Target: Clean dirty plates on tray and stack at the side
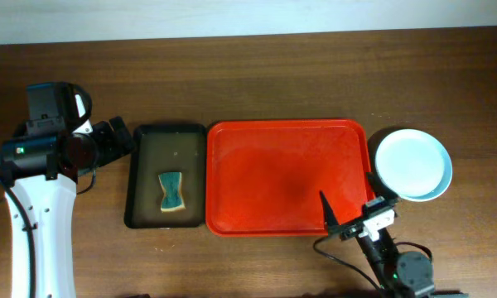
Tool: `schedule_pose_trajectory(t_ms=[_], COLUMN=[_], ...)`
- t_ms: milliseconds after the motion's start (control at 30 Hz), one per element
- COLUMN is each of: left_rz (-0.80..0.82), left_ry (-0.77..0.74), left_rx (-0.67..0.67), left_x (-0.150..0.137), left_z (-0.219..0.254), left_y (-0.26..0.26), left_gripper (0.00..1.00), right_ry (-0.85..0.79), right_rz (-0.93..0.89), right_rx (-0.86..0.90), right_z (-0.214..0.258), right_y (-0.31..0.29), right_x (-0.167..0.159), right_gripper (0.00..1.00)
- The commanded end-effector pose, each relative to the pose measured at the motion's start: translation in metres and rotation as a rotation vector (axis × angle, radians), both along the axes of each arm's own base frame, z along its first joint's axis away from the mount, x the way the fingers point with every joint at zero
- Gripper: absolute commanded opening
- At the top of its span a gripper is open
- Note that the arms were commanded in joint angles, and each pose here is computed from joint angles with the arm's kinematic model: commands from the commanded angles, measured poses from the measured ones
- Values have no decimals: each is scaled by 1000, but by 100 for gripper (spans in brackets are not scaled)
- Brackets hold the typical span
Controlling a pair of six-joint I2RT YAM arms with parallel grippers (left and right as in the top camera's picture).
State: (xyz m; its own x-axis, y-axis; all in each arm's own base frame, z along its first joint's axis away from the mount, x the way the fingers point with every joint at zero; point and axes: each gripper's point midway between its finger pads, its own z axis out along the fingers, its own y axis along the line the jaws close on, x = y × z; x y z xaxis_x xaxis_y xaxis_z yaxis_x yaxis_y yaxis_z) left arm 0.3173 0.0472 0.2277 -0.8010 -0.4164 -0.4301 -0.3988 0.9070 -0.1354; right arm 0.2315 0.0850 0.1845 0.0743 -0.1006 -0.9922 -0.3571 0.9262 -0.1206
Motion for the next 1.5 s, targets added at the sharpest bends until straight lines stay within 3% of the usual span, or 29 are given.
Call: schedule_pose_trajectory(t_ms=[0,1200,1333,1467], left_rz=[6,7,6,5], left_ry=[-20,-16,-91,-264], left_rx=[-8,-9,2,28], left_x=[1,1,-9,-38], left_z=[6,5,27,76], left_y=[-1,-1,-2,-7], left_gripper=[99,99,99,99], right_ry=[115,113,113,113], right_rz=[-2,-50,-50,-50], right_rx=[-11,-16,-16,-16], right_z=[-29,-29,-29,-29], right_y=[-1,-9,-9,-9], right_x=[0,2,2,2], right_gripper=[98,98,98,98])
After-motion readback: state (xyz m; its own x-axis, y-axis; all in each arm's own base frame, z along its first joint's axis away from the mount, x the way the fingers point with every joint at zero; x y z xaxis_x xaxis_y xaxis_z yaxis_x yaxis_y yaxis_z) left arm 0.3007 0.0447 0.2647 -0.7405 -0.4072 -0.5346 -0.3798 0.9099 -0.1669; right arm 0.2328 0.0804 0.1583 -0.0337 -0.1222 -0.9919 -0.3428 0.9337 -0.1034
